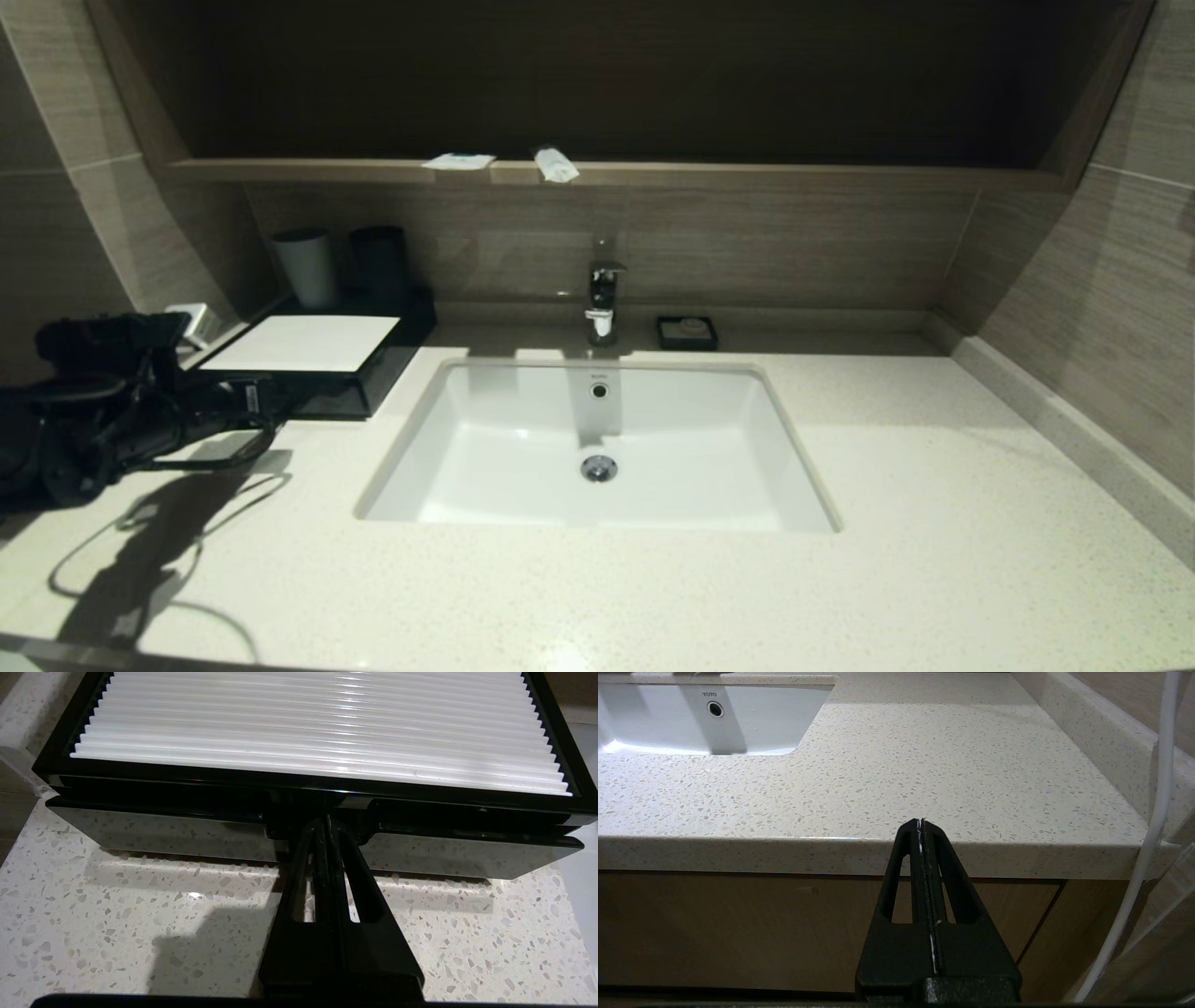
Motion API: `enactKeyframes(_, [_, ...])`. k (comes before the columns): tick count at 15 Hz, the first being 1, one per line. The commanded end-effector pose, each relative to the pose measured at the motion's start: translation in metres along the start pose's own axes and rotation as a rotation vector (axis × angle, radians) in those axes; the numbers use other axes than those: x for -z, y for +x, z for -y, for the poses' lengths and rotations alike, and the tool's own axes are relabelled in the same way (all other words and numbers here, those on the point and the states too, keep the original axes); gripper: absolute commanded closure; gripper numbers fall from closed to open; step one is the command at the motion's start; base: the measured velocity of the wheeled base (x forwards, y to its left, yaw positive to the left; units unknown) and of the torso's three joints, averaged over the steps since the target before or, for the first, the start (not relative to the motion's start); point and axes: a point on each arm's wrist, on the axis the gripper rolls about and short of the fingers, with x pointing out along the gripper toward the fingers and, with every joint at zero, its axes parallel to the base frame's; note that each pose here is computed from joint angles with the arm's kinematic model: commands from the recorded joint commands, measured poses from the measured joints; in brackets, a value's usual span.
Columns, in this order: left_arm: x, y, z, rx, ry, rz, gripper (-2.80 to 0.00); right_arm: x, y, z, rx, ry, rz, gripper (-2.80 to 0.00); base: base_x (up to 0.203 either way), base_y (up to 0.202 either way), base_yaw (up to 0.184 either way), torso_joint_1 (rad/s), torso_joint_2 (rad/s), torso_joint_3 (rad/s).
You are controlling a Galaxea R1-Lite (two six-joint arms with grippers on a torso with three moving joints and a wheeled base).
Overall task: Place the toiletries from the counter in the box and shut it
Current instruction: Open the drawer
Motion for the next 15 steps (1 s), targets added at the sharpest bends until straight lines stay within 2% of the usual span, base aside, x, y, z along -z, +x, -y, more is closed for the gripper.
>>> enactKeyframes(1, [-0.0004, 0.0004, -0.0003, 0.001, 0.001, 0.004, 0.00, 0.0000, 0.0000, 0.0000, 0.000, -0.001, 0.000, 0.00, 0.000, 0.000, 0.000, 0.000, 0.00, 0.000])
enactKeyframes(15, [0.0012, 0.0056, -0.0017, -0.001, 0.000, 0.007, 0.00, 0.0001, 0.0000, 0.0000, 0.000, -0.001, -0.001, 0.00, 0.000, 0.000, 0.000, 0.000, 0.00, 0.000])
